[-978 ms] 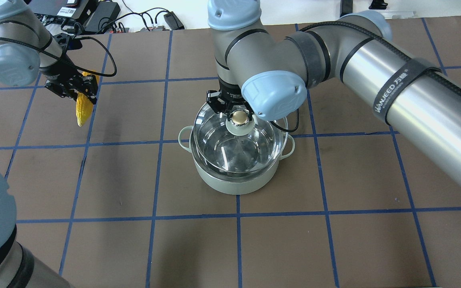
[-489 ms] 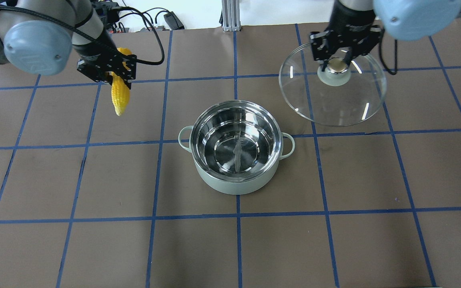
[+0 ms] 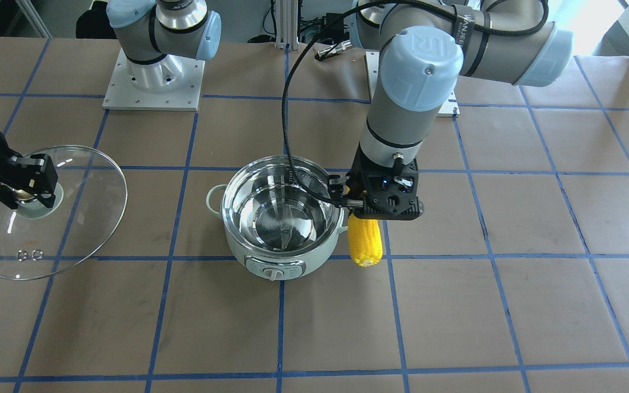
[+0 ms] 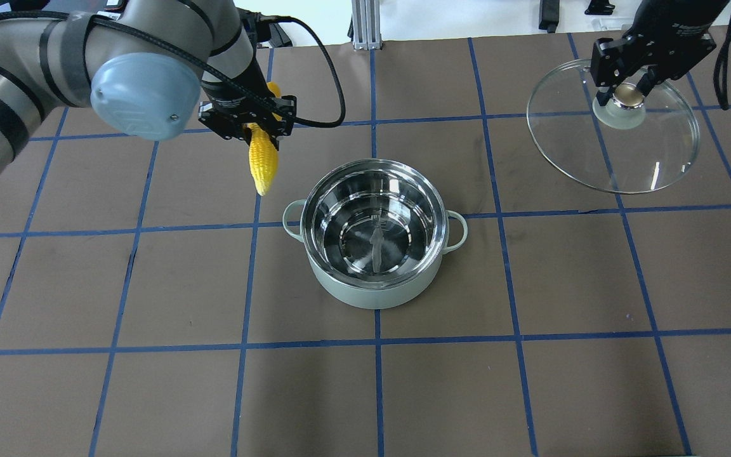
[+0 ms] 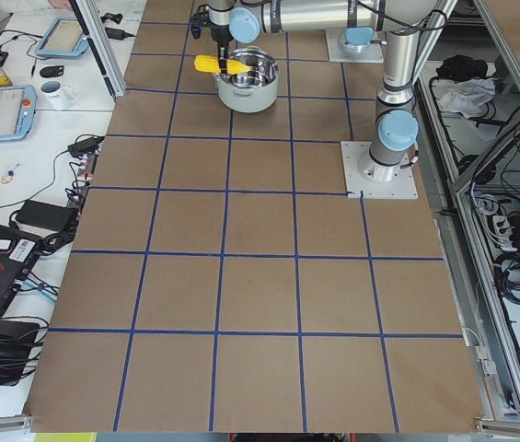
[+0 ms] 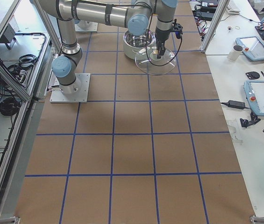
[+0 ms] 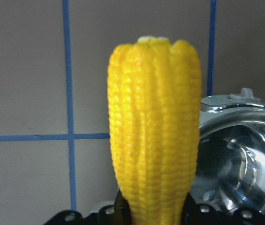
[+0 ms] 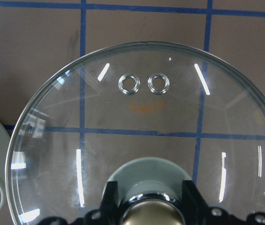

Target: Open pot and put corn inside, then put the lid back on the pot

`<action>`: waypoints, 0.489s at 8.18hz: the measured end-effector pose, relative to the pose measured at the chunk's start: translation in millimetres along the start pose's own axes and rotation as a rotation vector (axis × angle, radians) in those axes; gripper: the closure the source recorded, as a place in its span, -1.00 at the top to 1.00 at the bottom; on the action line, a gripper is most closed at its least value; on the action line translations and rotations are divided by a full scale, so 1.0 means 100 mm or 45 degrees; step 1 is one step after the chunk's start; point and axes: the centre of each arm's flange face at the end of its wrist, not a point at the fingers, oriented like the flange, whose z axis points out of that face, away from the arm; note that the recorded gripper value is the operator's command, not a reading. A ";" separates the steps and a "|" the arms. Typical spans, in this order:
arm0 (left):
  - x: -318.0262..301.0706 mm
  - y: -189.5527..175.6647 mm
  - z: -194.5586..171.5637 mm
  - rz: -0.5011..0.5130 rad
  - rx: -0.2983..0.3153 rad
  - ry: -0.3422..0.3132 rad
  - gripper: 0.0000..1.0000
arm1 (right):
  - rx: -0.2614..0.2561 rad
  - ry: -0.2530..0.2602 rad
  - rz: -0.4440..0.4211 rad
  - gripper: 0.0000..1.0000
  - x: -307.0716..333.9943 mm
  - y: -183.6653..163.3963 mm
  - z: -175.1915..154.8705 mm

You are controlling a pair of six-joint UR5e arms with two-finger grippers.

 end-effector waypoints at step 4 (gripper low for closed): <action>0.85 0.40 0.19 0.022 -0.075 0.082 -1.00 | -0.008 -0.006 -0.007 -0.67 0.11 0.02 0.02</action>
